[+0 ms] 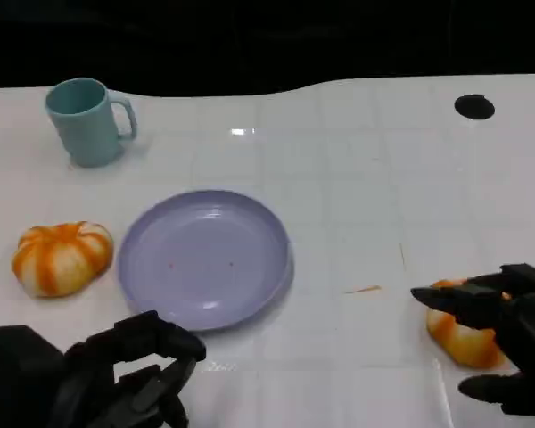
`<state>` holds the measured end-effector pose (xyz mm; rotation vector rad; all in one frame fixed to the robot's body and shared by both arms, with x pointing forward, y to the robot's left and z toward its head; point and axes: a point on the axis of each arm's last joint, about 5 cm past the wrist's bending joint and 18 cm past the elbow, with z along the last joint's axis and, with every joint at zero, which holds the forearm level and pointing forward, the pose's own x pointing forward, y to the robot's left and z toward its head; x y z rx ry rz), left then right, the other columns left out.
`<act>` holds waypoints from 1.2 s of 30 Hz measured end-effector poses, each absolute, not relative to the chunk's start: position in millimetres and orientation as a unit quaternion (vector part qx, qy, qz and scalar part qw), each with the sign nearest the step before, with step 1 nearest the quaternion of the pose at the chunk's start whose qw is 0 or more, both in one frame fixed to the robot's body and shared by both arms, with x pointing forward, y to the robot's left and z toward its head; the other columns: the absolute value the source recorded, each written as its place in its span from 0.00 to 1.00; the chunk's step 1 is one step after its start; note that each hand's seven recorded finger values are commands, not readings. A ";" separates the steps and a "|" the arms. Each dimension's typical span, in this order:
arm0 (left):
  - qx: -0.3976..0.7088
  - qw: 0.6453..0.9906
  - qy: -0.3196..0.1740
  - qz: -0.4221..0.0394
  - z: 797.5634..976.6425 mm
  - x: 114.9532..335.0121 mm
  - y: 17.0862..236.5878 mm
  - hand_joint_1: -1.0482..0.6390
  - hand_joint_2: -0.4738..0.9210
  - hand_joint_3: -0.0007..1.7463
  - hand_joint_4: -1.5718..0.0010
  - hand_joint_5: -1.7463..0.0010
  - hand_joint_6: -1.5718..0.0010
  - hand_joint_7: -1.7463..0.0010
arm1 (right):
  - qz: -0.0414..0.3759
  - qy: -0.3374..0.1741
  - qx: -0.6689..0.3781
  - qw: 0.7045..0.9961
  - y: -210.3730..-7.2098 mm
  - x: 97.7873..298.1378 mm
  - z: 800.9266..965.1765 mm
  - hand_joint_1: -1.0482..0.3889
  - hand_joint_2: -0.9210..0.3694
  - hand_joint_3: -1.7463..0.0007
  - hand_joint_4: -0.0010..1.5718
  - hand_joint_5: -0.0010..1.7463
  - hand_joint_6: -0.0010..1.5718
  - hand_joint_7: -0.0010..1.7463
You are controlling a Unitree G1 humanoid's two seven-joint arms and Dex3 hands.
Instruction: Grasp the bread from the table and place it into the plate.
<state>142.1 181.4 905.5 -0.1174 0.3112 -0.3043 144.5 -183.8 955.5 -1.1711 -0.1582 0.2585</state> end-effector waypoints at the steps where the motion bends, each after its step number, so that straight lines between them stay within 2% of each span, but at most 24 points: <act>1: -0.058 0.975 0.154 -0.151 905.5 142.2 181.3 0.42 1.00 0.28 0.60 0.00 0.61 0.26 | 0.123 -0.073 -0.559 0.817 -183.7 145.0 957.1 0.50 0.16 0.98 0.01 0.29 0.23 0.00; 5: -0.061 0.974 0.155 -0.151 905.4 142.3 180.8 0.42 1.00 0.27 0.59 0.00 0.61 0.26 | 0.127 -0.061 -0.590 0.795 -184.6 146.7 960.0 0.51 0.17 0.99 0.00 0.28 0.22 0.00; 14: -0.062 0.975 0.154 -0.150 905.5 142.7 180.1 0.42 1.00 0.27 0.60 0.00 0.61 0.26 | 0.132 -0.057 -0.618 0.773 -184.1 153.3 961.3 0.57 0.20 1.00 0.00 0.26 0.21 0.00; 19: -0.062 0.975 0.153 -0.150 905.6 142.8 179.9 0.41 1.00 0.27 0.59 0.00 0.61 0.26 | 0.144 -0.049 -0.631 0.761 -183.0 158.4 954.6 0.56 0.19 1.00 0.00 0.26 0.21 0.00; 23: -0.061 0.975 0.152 -0.150 905.6 142.9 179.9 0.41 1.00 0.27 0.59 0.00 0.61 0.26 | 0.151 -0.036 -0.634 0.758 -184.5 164.3 949.7 0.56 0.17 0.99 0.00 0.23 0.19 0.00; 36: -0.052 0.976 0.147 -0.149 905.6 142.2 179.4 0.41 1.00 0.27 0.59 0.00 0.61 0.25 | 0.186 0.001 -0.641 0.745 -184.1 187.5 928.4 0.55 0.13 0.99 0.05 0.20 0.23 0.01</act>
